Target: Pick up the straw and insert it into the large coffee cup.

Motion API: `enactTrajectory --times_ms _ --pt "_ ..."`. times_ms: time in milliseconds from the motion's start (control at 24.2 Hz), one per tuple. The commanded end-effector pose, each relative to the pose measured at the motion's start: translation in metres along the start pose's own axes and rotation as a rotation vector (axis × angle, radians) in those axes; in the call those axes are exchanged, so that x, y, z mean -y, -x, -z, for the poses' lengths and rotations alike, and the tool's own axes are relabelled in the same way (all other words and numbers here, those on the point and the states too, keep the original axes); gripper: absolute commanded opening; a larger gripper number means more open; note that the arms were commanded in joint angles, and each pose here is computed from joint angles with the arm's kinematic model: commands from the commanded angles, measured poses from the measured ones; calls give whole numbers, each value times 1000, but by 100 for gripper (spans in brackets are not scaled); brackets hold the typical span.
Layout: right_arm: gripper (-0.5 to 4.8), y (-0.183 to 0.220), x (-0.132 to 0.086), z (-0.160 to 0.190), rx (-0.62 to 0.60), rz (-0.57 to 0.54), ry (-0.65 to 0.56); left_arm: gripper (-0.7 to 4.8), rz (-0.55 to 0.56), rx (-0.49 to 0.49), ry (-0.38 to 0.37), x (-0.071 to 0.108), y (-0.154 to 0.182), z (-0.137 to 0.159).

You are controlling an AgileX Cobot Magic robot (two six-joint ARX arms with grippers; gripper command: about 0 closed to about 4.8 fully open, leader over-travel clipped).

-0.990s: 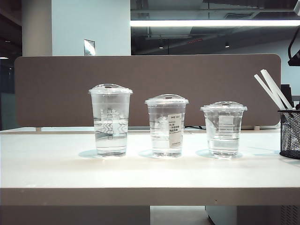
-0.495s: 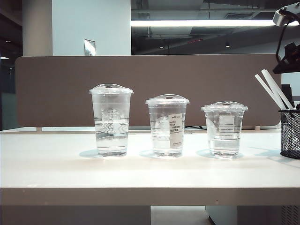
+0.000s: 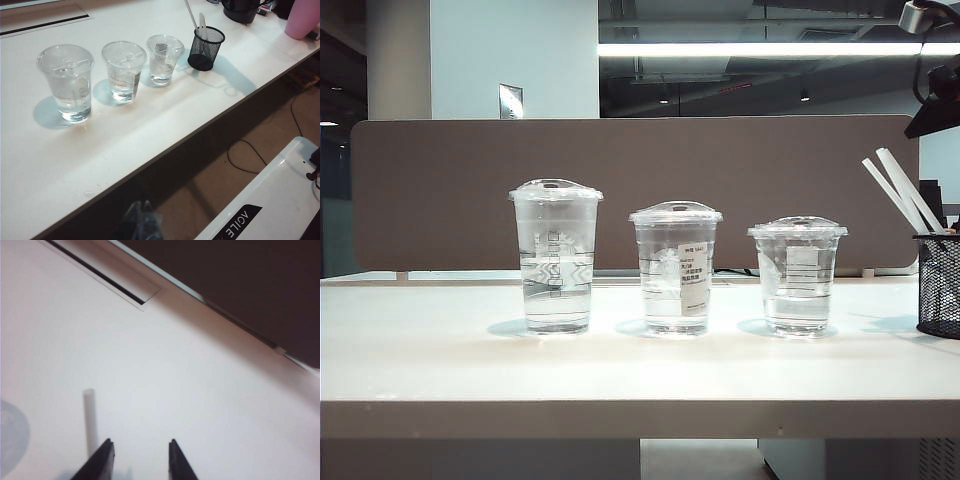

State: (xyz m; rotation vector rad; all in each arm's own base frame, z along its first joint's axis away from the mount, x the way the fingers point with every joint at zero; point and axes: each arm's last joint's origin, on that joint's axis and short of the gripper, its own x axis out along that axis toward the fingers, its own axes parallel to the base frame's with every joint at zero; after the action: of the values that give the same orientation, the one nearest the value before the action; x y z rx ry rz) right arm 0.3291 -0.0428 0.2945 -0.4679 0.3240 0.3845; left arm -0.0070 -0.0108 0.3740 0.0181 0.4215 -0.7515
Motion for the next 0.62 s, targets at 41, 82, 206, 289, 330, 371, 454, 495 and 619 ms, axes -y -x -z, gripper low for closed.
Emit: enactTrajectory --times_ms 41,82,206,289,330,371,454,495,619 --pt "159 -10 -4 3 -35 -52 -11 -5 2 10 -5 0 0 -1" --pt "159 -12 -6 4 -44 -65 -12 -5 2 10 -5 0 0 -1" --pt "159 -21 -10 8 -61 -88 -18 -5 3 11 -5 0 0 -1" --pt "159 -25 -12 9 -65 -99 -15 -5 3 11 -5 0 0 -1" --pt "159 -27 -12 11 -67 -102 -16 -5 3 10 -5 0 0 -1" --pt "159 -28 -12 12 -69 -103 -17 -5 2 10 -5 0 0 -1" --pt "161 -32 -12 14 -73 -106 -20 -5 1 10 -5 0 0 -1" --pt "163 -34 -12 16 -73 -105 -19 -5 5 11 -5 0 0 -1" --pt "162 -38 -12 19 -75 -107 -20 -5 3 11 -5 0 0 -1"
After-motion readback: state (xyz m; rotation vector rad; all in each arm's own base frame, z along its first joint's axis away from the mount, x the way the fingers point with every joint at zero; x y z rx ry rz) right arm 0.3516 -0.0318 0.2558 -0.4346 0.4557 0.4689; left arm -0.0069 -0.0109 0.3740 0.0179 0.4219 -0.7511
